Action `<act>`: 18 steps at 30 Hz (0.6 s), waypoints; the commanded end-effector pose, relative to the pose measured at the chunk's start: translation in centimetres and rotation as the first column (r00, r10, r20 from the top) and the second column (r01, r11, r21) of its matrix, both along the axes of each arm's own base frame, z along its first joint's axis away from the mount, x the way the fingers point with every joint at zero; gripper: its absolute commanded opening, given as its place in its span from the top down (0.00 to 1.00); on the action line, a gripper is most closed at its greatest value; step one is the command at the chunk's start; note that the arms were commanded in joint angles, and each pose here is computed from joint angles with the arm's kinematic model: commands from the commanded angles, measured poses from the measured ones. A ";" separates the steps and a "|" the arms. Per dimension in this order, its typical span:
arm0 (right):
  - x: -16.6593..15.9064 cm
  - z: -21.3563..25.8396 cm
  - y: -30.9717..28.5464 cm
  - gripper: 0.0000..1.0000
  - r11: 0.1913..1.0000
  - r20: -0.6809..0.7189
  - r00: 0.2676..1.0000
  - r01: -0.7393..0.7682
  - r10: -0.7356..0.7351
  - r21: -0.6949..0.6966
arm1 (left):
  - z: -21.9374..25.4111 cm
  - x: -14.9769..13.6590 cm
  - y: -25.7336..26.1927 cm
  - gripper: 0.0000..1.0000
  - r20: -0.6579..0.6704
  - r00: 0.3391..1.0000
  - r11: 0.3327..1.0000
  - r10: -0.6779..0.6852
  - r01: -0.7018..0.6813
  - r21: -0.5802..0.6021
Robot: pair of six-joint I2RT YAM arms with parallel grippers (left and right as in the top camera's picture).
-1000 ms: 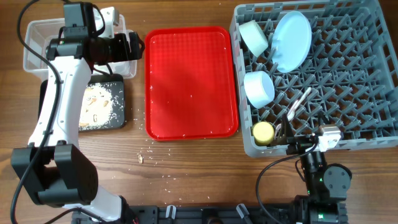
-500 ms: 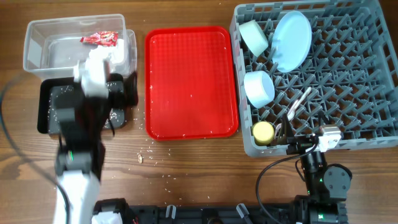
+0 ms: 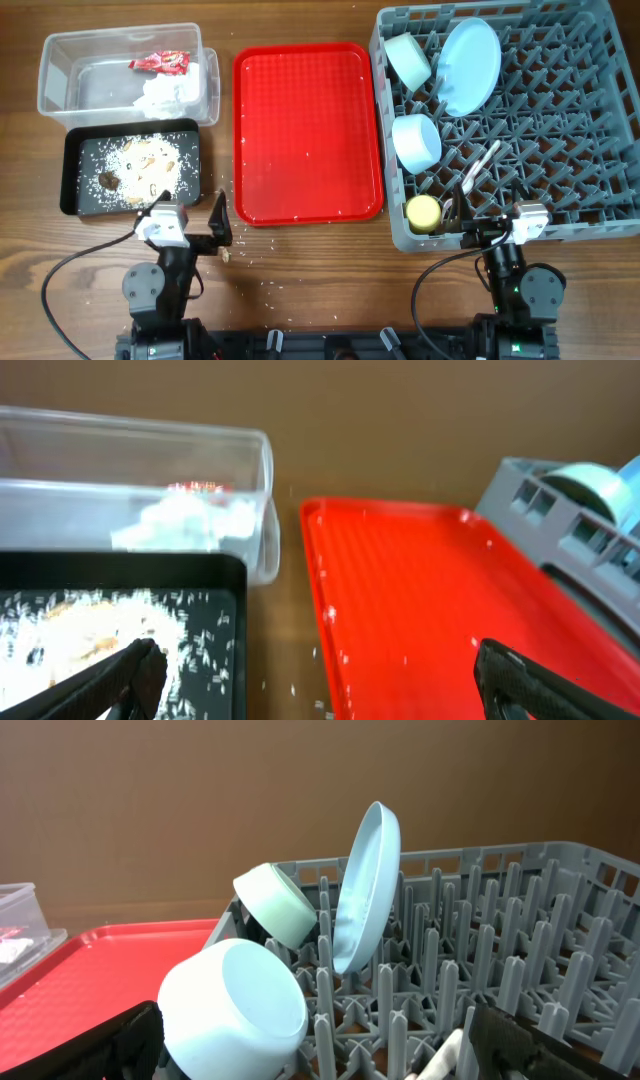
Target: Sort waste into correct bins and load items into the dishwasher rack
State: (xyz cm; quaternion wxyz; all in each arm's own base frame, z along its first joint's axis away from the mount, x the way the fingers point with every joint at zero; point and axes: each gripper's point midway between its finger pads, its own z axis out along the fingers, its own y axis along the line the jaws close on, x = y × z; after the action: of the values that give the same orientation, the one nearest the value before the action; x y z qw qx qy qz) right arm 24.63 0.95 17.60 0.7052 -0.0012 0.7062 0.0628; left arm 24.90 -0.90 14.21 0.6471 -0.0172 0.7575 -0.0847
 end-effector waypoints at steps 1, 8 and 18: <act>0.0 0.2 -0.3 0.00 1.000 0.012 1.000 0.018 -0.018 -0.007 | 1.5 -0.3 0.3 0.00 0.074 0.997 1.000 0.021 -0.021 -0.003; 0.0 0.2 -0.3 0.00 1.000 0.012 1.000 0.018 -0.018 -0.007 | 1.9 -0.4 0.3 0.00 0.092 0.996 1.000 0.018 -0.018 -0.001; 0.0 0.2 -0.3 0.00 1.000 0.012 1.000 0.018 -0.018 -0.007 | 1.9 -0.4 0.3 0.00 0.092 0.996 1.000 0.018 -0.018 -0.001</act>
State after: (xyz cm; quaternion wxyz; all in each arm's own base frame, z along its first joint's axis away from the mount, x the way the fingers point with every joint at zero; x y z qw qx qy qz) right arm 24.63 0.95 17.60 0.7052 -0.0012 0.7062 0.0628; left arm 24.54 -0.82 16.29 0.6826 -0.0120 0.7264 -0.0788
